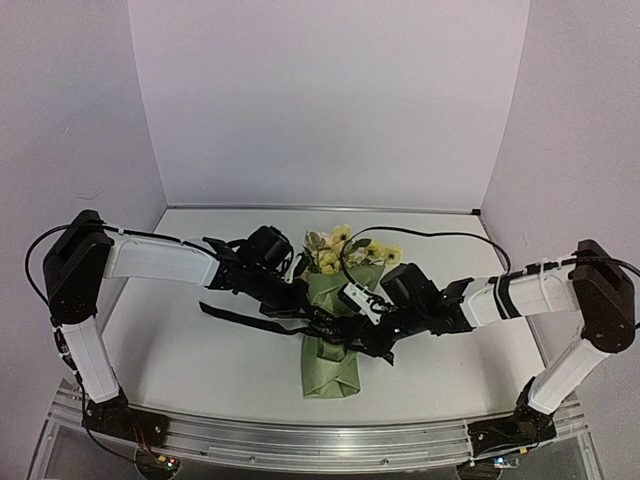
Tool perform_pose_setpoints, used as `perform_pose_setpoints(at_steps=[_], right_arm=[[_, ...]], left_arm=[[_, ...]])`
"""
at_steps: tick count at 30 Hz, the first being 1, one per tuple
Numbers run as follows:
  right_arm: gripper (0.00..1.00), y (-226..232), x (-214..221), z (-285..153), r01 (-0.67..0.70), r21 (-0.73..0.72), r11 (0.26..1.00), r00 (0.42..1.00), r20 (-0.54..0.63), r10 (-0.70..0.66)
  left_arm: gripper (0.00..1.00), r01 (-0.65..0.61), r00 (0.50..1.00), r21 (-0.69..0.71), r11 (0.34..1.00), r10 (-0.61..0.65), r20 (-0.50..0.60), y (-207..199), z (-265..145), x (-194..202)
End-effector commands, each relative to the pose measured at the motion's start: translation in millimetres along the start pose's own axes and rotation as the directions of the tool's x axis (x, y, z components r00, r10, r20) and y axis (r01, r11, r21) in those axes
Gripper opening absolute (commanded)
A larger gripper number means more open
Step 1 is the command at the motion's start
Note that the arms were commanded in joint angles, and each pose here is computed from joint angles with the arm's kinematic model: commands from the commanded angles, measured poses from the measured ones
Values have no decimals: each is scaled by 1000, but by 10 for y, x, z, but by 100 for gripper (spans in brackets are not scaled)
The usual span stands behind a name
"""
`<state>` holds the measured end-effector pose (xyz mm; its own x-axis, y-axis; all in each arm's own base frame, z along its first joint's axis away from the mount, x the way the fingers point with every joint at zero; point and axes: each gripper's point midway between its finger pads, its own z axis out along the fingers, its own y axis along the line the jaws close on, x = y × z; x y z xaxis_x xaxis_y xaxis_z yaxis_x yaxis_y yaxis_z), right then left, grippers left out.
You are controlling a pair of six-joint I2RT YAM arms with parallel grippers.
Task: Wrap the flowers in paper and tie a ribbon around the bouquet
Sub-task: Tie the half-tied ribbon around the folded bouquet.
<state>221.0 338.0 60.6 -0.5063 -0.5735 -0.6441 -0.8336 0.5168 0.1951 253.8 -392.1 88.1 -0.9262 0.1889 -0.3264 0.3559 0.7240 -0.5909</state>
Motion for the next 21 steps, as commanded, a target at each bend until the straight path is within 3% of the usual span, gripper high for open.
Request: perform_pose_setpoints(at_steps=[1, 12, 21], right_arm=[[33, -17, -266, 11, 29, 28, 999, 998, 63, -30], [3, -69, -385, -18, -15, 60, 998, 996, 92, 9], [0, -97, -340, -198, -35, 101, 994, 999, 33, 32]], left_arm=[[0, -39, 998, 28, 999, 37, 51, -152, -106, -201], [0, -35, 997, 22, 999, 34, 70, -121, -166, -228], [0, -24, 994, 1, 1000, 24, 110, -40, -247, -283]])
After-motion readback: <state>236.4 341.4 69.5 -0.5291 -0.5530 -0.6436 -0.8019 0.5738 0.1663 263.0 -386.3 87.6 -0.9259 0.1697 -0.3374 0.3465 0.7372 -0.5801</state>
